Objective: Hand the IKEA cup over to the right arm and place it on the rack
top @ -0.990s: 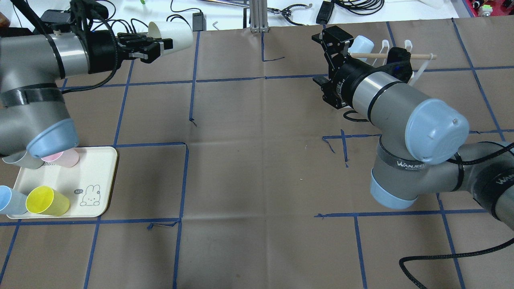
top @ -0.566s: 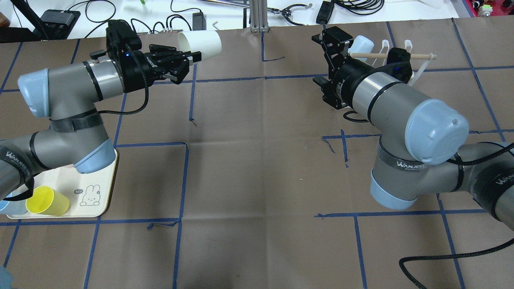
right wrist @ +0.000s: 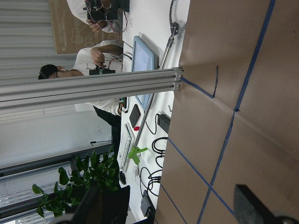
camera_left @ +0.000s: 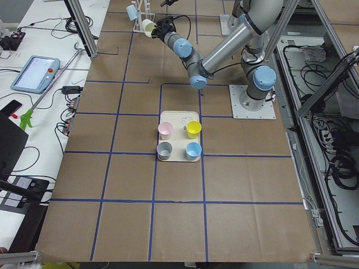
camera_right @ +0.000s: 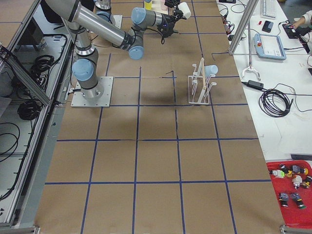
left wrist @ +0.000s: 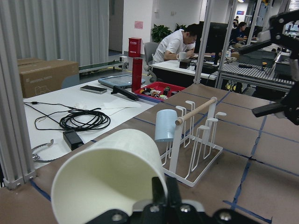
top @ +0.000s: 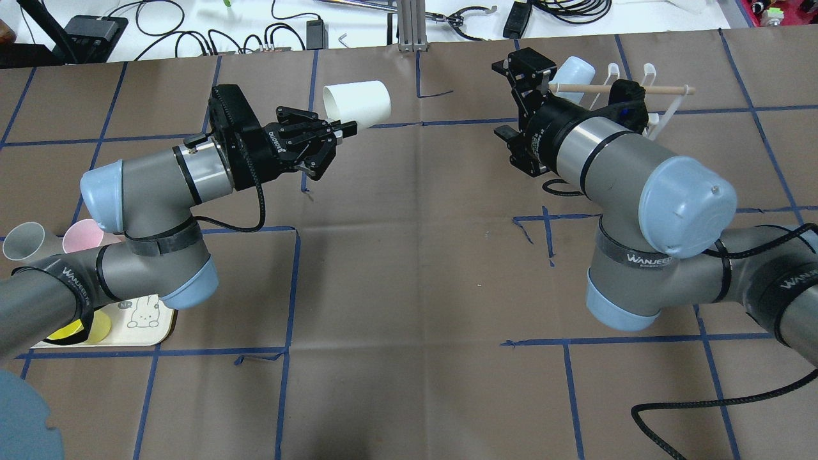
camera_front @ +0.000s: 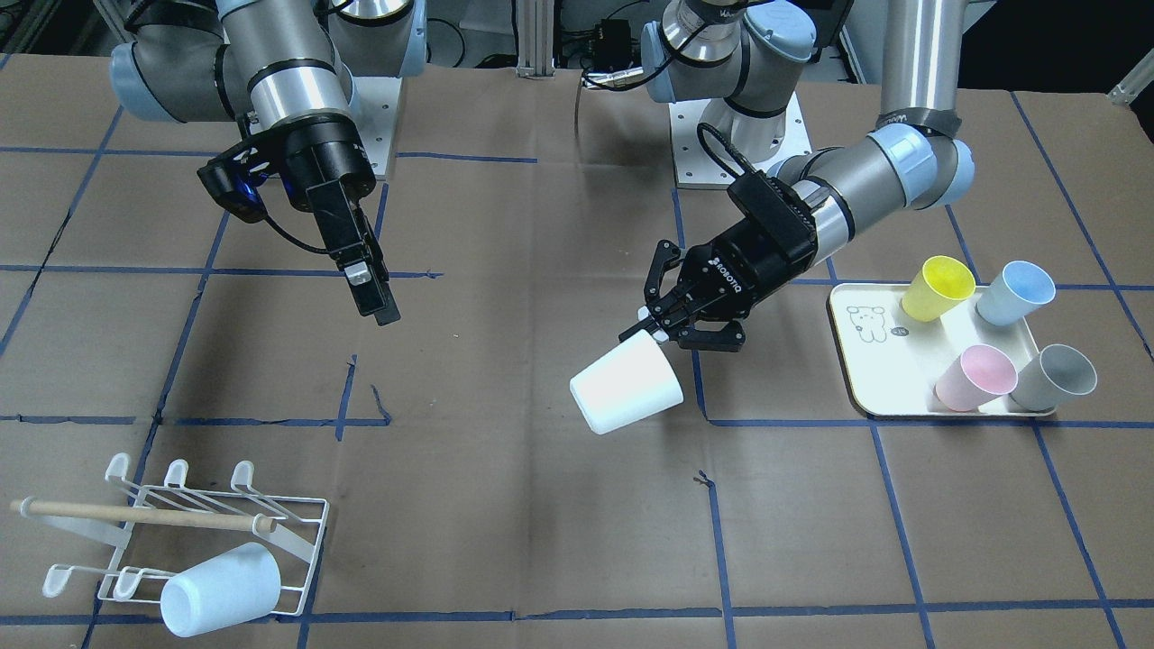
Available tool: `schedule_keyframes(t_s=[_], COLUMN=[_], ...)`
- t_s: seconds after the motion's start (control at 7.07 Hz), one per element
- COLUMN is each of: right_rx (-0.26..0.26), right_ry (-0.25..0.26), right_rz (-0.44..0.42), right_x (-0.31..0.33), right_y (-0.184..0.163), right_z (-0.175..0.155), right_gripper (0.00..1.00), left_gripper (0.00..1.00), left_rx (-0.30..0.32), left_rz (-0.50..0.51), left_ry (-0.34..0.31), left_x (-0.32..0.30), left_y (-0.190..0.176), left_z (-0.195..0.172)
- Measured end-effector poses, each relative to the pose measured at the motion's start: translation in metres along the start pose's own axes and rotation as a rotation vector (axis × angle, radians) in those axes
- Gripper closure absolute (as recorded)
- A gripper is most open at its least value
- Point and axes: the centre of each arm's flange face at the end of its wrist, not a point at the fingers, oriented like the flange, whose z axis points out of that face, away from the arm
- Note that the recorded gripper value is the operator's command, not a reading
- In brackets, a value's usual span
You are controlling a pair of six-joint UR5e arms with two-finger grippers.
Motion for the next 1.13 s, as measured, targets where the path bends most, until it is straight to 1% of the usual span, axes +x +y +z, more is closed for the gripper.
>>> schedule_keyframes(t_s=[0.14, 0.28, 0.57, 0.85, 1.13], right_rx=[-0.054, -0.097, -0.167, -0.198, -0.216], right_ry=[0.014, 0.024, 0.043, 0.062, 0.083], right_rz=[0.007, 0.012, 0.019, 0.022, 0.064], right_x=[0.004, 0.008, 0.011, 0.015, 0.018], right_y=[0.003, 0.005, 0.014, 0.028, 0.041], right_z=[0.007, 0.014, 0.032, 0.046, 0.05], right_gripper=[0.0, 0.0, 0.0, 0.01, 0.02], left_gripper=[0.96, 0.95, 0.95, 0.95, 0.95], left_rx=[0.009, 0.011, 0.011, 0.01, 0.011], left_rz=[-0.006, -0.014, -0.019, -0.02, -0.018], left_ry=[0.013, 0.023, 0.029, 0.03, 0.029], left_x=[0.008, 0.015, 0.019, 0.02, 0.02], left_y=[0.0, -0.002, -0.003, -0.002, -0.002], left_z=[0.007, 0.013, 0.017, 0.017, 0.017])
